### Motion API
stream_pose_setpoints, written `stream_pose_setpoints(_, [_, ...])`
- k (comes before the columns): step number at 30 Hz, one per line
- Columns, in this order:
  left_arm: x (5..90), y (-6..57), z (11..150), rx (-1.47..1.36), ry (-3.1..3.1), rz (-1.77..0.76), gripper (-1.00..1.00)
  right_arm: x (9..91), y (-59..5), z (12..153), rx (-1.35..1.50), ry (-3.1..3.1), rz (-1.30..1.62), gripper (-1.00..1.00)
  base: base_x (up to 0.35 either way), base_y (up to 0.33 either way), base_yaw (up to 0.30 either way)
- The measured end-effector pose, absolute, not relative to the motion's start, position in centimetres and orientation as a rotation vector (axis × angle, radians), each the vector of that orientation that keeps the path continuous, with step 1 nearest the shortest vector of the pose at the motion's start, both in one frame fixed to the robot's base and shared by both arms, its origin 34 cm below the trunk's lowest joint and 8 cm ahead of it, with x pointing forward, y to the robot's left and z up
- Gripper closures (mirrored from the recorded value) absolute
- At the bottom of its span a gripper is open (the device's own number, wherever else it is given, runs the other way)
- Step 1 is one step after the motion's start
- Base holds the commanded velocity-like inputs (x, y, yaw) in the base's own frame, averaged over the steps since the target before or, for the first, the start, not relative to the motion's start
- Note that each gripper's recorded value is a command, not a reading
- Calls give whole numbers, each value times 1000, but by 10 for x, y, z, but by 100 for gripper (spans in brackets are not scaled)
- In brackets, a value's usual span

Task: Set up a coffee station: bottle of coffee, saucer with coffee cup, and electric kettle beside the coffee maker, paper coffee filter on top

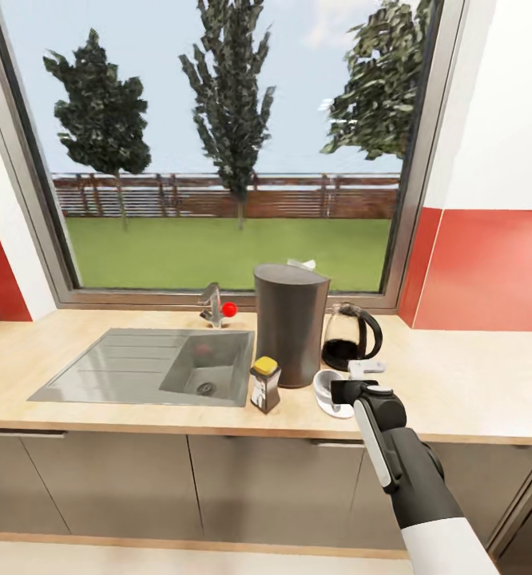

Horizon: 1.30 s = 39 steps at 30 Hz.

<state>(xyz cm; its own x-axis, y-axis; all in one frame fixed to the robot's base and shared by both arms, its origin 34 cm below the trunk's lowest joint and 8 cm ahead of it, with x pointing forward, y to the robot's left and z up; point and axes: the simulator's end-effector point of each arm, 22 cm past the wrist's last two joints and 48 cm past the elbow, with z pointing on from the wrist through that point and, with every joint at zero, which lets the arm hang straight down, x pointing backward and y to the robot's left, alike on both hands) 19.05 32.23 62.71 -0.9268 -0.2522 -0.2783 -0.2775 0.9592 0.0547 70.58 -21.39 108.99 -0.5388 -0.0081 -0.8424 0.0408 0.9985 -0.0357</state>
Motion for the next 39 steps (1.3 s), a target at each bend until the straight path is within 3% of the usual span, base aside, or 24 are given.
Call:
stream_pose_setpoints(22, [186, 327, 627, -372, 2858, 141, -100, 671, -248, 1020, 107, 2420, -107, 100, 5, 0, 0])
stream_pose_setpoints(39, [174, 338, 627, -386, 2875, 236, -100, 670, -248, 1020, 106, 2421, -111, 100, 176, 0, 0])
